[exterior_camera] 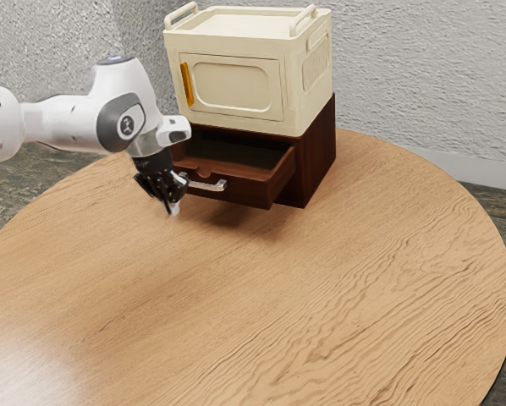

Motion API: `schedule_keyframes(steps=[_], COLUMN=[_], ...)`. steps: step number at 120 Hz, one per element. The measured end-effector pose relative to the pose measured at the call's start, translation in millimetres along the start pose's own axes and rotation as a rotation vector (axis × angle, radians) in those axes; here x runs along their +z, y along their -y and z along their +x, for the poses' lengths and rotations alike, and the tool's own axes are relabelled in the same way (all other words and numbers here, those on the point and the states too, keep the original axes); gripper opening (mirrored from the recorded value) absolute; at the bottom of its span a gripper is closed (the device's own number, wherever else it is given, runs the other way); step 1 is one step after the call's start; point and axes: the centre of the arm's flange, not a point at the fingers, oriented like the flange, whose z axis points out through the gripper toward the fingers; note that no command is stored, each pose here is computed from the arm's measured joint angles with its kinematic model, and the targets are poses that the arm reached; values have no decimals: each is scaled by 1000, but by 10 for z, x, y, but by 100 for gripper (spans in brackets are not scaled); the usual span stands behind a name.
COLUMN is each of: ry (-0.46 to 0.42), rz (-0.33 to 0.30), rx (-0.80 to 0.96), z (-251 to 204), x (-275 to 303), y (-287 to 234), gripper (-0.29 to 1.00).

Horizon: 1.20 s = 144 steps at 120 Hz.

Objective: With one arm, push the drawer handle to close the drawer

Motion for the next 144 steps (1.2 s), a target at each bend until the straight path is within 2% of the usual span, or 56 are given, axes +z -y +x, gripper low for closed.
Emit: schedule_keyframes(steps=[53, 144], ry=[-31, -83], rz=[11, 32], rx=[20, 29], z=[481, 999], x=[164, 331], y=[29, 114], gripper=[-8, -8])
